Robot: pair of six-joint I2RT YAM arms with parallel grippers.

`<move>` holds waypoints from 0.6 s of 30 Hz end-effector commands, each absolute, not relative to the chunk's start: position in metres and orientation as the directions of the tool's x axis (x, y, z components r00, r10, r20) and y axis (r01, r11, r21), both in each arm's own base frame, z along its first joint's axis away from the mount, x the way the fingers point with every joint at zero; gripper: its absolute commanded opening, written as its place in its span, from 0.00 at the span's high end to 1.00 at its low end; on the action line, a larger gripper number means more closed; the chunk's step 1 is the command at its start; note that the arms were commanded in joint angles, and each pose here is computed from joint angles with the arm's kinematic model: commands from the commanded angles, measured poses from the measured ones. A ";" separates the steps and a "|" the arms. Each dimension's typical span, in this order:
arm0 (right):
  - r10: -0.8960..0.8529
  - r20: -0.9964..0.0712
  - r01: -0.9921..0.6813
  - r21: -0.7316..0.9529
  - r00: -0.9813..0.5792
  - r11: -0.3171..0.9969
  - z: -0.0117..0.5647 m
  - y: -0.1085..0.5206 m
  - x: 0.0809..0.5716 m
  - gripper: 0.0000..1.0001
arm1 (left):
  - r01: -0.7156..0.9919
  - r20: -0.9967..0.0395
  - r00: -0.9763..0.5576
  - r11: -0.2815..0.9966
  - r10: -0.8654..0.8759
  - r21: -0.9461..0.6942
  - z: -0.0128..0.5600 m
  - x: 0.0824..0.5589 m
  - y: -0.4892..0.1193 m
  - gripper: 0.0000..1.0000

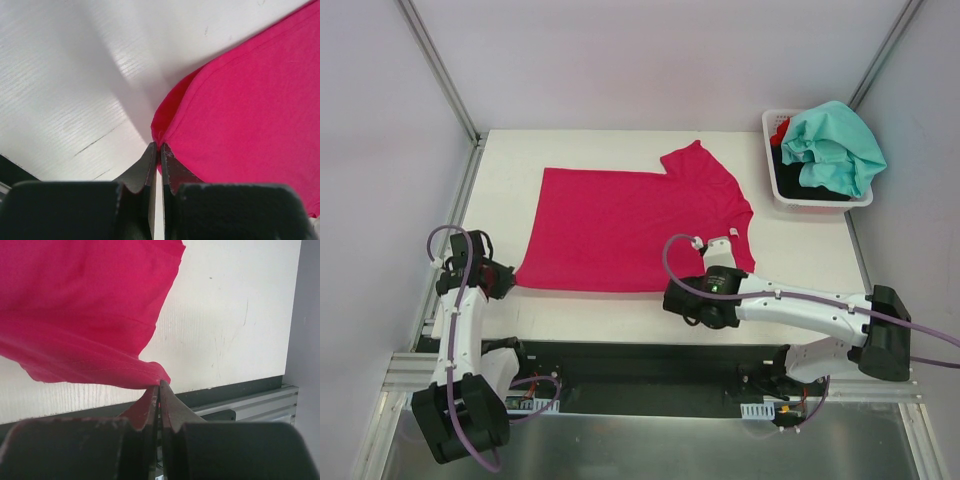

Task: Fold and stack the t-shirts

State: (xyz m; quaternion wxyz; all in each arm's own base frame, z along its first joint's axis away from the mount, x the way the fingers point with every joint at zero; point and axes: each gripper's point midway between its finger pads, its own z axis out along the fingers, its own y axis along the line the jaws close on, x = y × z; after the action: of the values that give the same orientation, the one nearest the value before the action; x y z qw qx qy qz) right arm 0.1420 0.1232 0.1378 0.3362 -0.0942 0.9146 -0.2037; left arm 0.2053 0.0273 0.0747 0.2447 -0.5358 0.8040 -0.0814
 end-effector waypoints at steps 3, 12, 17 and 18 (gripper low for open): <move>-0.428 -0.513 -0.039 -0.606 -0.744 0.794 0.178 0.087 0.154 0.96 | -0.807 -0.315 -0.303 0.418 -0.899 -0.417 0.090 0.213 0.029 1.00; -0.408 -0.521 -0.008 -0.609 -0.750 0.793 0.186 0.082 0.176 0.96 | -0.803 -0.305 -0.301 0.413 -0.903 -0.430 0.095 0.225 0.030 1.00; -0.386 -0.524 0.004 -0.597 -0.759 0.802 0.188 0.085 0.189 0.97 | -0.796 -0.300 -0.305 0.415 -0.904 -0.441 0.103 0.240 0.032 1.00; -0.381 -0.529 0.007 -0.591 -0.758 0.807 0.188 0.086 0.192 0.96 | -0.795 -0.302 -0.302 0.414 -0.904 -0.444 0.106 0.244 0.034 1.00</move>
State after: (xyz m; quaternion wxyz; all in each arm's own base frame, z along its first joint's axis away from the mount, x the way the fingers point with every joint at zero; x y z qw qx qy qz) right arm 0.1858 0.1000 0.1697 0.3405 -0.0772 0.9016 -0.2552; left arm 0.2240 0.0273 0.0857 0.2338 -0.5337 0.8072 -0.0944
